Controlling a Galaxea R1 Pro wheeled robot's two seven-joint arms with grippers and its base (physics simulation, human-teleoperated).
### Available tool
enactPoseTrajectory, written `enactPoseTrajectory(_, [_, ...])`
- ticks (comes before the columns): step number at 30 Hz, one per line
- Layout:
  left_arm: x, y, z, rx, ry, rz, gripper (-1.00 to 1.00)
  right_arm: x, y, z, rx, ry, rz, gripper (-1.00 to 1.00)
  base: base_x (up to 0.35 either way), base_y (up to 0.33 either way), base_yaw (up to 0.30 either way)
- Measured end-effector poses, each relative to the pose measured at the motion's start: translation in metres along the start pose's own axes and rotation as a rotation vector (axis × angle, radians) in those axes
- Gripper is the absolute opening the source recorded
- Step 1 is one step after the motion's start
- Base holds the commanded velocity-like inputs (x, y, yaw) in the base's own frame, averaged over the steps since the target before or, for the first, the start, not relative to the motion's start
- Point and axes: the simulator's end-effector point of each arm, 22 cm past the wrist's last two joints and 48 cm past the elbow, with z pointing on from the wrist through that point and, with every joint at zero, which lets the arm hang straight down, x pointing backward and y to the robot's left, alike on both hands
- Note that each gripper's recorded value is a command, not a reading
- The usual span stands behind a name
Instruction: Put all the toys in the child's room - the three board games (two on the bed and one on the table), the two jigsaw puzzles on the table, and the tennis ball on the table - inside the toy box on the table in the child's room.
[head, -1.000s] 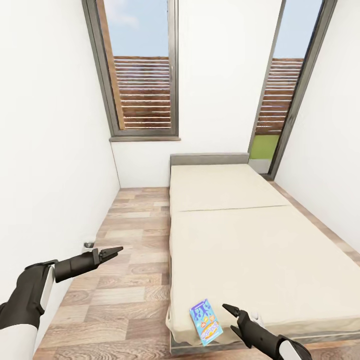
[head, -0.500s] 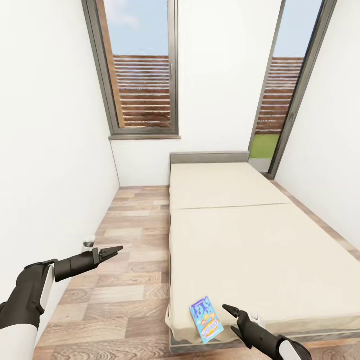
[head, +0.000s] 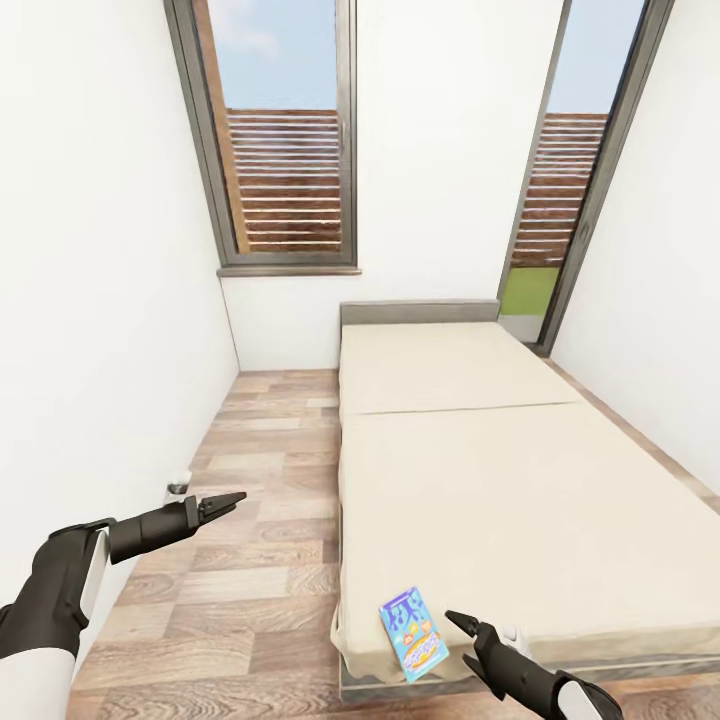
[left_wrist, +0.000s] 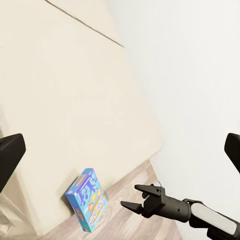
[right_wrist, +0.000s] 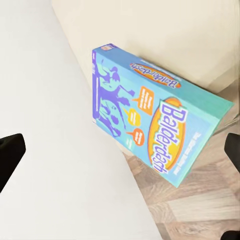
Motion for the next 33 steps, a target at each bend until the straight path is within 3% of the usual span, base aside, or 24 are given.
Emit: enactPoseTrajectory(33, [0.038, 0.047, 0.012, 0.002, -0.001, 0.007, 1.0, 0.004, -0.052, 0.03, -0.004, 0.0, 0.002, 1.0, 0.0, 0.0, 0.0])
